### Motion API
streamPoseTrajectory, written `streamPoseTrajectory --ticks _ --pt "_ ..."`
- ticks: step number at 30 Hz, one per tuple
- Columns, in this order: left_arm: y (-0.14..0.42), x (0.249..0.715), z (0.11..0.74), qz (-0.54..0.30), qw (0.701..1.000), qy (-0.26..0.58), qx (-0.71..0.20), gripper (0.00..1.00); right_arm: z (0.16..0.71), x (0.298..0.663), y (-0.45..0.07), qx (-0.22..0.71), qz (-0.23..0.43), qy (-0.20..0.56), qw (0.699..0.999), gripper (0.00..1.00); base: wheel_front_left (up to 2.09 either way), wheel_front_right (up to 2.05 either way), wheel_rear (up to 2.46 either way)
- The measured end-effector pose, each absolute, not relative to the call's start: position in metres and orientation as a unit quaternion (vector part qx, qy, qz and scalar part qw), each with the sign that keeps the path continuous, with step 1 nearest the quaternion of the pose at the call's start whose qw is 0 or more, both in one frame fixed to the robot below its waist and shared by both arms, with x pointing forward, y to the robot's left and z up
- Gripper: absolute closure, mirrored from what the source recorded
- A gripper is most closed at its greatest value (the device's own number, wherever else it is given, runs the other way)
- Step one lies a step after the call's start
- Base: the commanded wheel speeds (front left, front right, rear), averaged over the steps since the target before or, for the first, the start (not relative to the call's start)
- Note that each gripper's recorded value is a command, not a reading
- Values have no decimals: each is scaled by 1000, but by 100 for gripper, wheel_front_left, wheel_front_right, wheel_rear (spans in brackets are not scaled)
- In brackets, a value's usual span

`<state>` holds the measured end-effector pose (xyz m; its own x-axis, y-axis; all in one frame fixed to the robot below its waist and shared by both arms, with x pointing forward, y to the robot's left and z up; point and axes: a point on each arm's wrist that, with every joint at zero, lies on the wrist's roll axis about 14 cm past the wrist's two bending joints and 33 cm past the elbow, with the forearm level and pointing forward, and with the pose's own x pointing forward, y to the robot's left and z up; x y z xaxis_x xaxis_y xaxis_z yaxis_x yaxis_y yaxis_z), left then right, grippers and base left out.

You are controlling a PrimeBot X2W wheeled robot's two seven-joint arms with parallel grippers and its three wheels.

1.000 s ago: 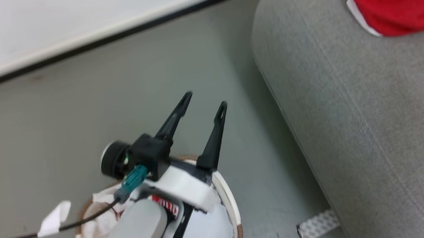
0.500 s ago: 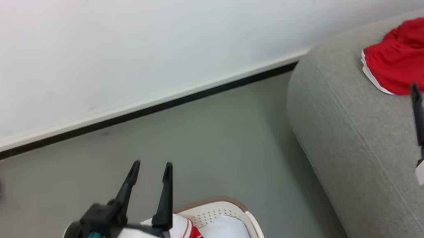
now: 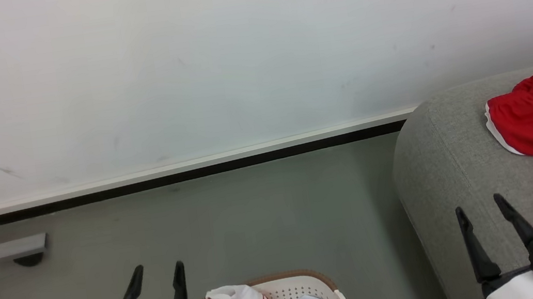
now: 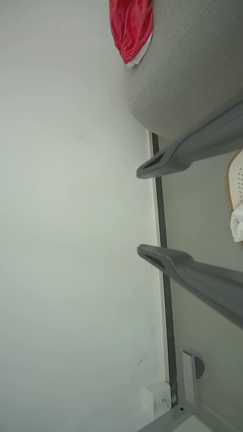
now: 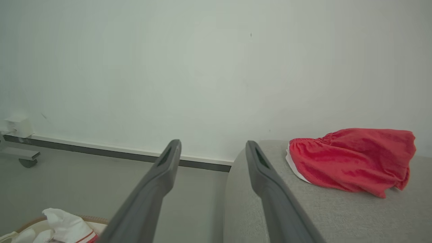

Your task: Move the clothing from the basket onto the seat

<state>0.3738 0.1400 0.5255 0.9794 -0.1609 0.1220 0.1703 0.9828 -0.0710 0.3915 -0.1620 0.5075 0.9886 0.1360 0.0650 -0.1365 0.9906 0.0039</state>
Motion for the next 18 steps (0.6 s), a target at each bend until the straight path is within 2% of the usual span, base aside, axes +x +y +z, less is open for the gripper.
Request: streamPoseTrajectory --ticks 8,18 --pt "142 362 520 -80 994 -54 -50 0 496 371 -161 14 63 -18 998 0 0 0 0" --pt "141 363 518 -86 994 -55 -47 0 495 368 -162 28 59 -18 998 0 0 0 0"
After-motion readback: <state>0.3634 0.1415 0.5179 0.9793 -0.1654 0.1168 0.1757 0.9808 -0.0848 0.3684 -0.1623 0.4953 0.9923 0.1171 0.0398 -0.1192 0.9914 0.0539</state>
